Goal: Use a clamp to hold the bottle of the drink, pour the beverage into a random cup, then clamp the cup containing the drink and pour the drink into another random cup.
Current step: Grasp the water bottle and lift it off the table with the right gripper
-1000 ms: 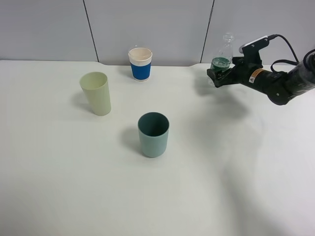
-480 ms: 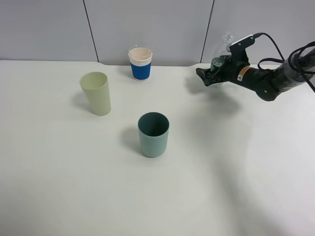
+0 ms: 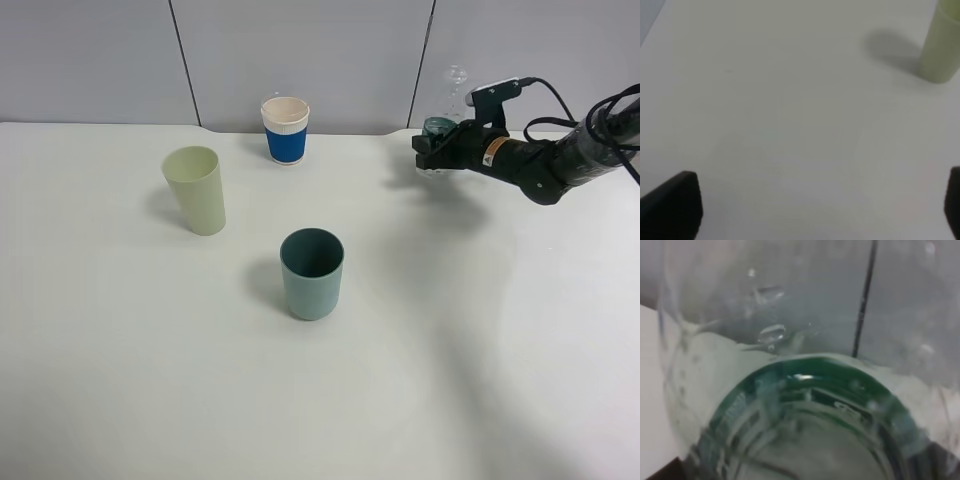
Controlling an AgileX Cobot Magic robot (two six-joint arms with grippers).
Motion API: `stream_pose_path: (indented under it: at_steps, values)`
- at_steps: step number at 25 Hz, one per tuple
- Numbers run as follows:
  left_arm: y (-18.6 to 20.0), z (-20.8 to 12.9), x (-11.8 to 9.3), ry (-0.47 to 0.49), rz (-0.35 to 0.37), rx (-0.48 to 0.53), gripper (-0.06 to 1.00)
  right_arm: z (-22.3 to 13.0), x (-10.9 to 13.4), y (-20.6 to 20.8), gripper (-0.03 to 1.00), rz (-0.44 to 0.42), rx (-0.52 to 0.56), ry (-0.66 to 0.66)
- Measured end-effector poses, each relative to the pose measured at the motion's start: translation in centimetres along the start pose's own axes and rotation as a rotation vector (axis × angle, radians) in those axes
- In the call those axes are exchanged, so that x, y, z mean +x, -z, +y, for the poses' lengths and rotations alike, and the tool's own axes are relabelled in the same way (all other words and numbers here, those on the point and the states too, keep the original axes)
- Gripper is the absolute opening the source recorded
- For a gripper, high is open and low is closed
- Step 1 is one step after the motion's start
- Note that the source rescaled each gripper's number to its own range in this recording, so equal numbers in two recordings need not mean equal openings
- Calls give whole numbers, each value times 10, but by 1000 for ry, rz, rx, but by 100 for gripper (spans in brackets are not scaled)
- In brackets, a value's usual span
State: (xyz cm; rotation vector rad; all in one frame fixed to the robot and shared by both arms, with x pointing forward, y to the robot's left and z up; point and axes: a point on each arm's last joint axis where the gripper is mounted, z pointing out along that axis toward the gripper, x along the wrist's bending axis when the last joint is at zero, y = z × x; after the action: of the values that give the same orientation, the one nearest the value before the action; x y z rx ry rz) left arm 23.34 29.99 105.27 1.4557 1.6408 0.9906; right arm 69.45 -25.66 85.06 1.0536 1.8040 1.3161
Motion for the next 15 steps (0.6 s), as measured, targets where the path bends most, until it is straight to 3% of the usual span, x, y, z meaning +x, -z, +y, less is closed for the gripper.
stream_pose_path:
  at_steps: [7, 15]
  values:
    - [0, 0, 0, 0, 0, 0, 96, 0, 2, 0, 6, 18, 2, -5]
    - [0, 0, 0, 0, 0, 0, 96, 11, 20, 2, 6, 161, 44, 68]
